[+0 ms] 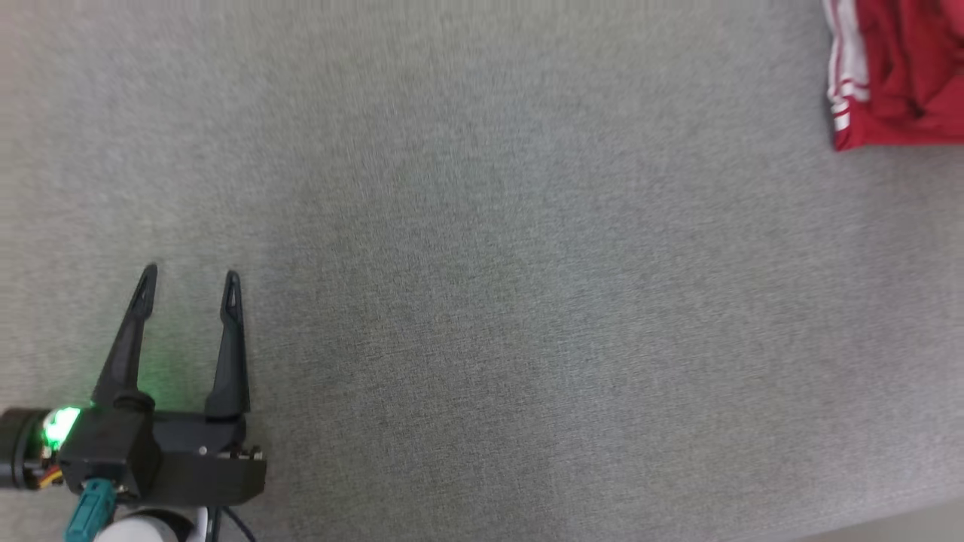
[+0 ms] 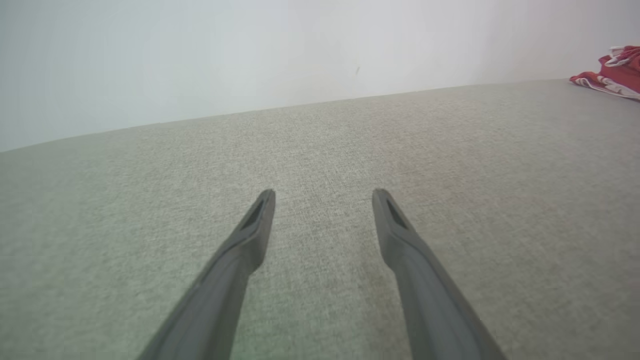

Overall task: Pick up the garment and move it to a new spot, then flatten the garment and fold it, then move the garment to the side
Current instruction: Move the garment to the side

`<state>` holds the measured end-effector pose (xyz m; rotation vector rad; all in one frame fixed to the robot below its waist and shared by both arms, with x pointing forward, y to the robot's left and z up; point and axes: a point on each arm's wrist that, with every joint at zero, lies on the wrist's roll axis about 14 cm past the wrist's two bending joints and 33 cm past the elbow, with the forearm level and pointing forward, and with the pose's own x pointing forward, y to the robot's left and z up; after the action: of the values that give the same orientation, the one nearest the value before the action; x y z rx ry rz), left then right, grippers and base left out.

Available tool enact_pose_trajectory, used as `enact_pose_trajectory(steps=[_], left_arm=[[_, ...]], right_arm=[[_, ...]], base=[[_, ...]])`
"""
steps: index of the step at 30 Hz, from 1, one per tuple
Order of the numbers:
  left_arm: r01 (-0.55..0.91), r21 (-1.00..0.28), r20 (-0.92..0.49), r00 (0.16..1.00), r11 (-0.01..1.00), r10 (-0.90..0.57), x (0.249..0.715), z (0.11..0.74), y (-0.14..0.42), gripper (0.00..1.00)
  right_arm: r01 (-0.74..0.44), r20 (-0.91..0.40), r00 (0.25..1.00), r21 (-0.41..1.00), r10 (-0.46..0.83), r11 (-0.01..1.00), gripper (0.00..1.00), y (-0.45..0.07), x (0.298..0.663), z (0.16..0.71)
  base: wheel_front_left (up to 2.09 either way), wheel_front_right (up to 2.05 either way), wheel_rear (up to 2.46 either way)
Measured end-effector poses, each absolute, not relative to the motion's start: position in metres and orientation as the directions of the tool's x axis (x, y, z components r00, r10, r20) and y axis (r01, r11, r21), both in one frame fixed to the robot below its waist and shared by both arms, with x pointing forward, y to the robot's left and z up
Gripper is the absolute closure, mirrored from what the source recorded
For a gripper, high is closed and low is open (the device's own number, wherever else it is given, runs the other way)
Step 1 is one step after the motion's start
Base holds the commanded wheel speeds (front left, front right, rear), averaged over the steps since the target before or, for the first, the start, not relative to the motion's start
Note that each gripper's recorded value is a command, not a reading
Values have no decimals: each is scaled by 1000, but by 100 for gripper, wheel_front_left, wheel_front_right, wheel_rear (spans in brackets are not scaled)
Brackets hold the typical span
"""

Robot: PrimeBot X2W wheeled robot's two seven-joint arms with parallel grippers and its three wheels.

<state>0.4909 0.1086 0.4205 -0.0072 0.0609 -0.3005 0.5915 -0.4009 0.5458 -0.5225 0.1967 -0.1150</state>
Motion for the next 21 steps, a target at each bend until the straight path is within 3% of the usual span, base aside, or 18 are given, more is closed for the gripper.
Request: enact_pose_trajectory(steps=[8, 21], left_arm=[[238, -19, -29, 971, 971, -239, 467, 445, 123, 0], [121, -17, 33, 992, 993, -120, 423, 486, 162, 0]], right_arm=[[-16, 1, 1000, -389, 17, 921, 0, -334, 577, 585], [-83, 147, 983, -180, 111, 980, 0, -262, 507, 589]], base=[[0, 0, 0], [0, 0, 0]])
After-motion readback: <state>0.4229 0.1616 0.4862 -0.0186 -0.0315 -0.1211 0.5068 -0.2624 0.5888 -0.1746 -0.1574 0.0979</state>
